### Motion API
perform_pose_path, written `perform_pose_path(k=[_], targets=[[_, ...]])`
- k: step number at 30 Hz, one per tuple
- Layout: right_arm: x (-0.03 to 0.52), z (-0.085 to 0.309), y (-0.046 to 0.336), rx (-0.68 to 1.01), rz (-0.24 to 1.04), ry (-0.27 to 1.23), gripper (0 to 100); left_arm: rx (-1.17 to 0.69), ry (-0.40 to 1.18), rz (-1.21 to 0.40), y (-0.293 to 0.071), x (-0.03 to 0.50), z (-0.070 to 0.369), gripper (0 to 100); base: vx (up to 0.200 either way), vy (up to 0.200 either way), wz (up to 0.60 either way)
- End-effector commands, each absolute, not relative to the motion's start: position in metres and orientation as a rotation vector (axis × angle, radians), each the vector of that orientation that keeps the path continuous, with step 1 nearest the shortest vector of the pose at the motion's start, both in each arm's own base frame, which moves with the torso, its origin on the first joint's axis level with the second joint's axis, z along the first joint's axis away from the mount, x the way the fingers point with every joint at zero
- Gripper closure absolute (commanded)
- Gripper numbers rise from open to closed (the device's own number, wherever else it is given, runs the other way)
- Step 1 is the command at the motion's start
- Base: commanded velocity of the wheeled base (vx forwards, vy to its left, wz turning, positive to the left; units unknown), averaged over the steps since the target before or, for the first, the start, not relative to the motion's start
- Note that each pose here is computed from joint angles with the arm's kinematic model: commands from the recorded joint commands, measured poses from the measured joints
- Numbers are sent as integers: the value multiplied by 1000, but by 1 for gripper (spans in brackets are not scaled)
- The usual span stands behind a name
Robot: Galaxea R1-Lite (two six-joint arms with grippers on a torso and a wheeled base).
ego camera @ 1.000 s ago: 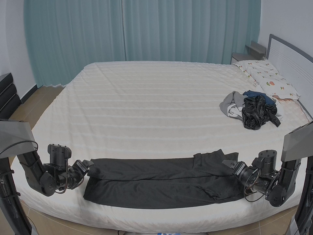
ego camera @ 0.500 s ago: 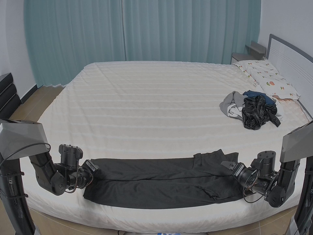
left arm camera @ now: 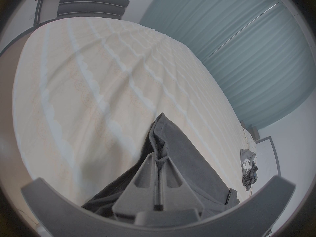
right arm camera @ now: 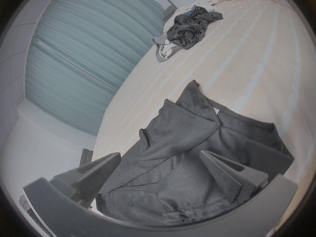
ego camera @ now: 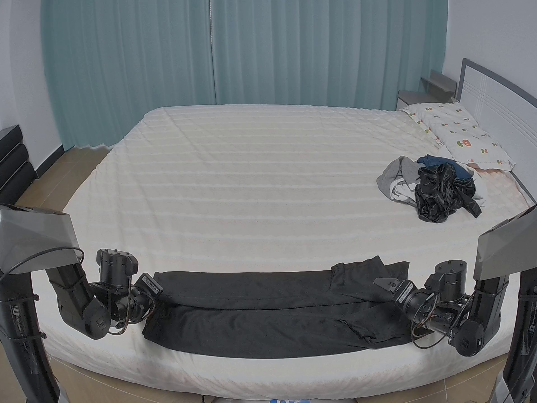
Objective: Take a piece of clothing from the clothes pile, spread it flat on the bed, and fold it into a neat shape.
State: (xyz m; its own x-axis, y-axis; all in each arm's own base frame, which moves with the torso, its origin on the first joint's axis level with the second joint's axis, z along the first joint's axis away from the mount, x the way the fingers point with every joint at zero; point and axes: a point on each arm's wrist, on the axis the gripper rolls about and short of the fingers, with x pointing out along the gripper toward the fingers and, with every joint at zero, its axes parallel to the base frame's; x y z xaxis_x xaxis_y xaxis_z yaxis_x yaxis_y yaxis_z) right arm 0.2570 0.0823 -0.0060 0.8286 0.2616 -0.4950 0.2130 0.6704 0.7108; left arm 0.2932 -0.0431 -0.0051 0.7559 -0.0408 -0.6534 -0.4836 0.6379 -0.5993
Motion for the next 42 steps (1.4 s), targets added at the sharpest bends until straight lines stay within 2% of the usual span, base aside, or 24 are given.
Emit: perform_pose_path(k=[1,15,31,32,42], targets=[[260,-10,84,847,28,621,0,-856,680,274,-43,292,-4,100,0,0,0],[273,-23,94,829,13,668,0,-912,625,263,-43,296,11,100,0,0,0],[294,-25,95,824,-44,635,0,-919,622,259,-43,296,12,100,0,0,0],[293,-25,96,822,-41,636,100,-918,621,261,-43,296,12,100,0,0,0],[288,-19,94,821,-47,633,100,-917,624,262,-43,296,11,100,0,0,0]])
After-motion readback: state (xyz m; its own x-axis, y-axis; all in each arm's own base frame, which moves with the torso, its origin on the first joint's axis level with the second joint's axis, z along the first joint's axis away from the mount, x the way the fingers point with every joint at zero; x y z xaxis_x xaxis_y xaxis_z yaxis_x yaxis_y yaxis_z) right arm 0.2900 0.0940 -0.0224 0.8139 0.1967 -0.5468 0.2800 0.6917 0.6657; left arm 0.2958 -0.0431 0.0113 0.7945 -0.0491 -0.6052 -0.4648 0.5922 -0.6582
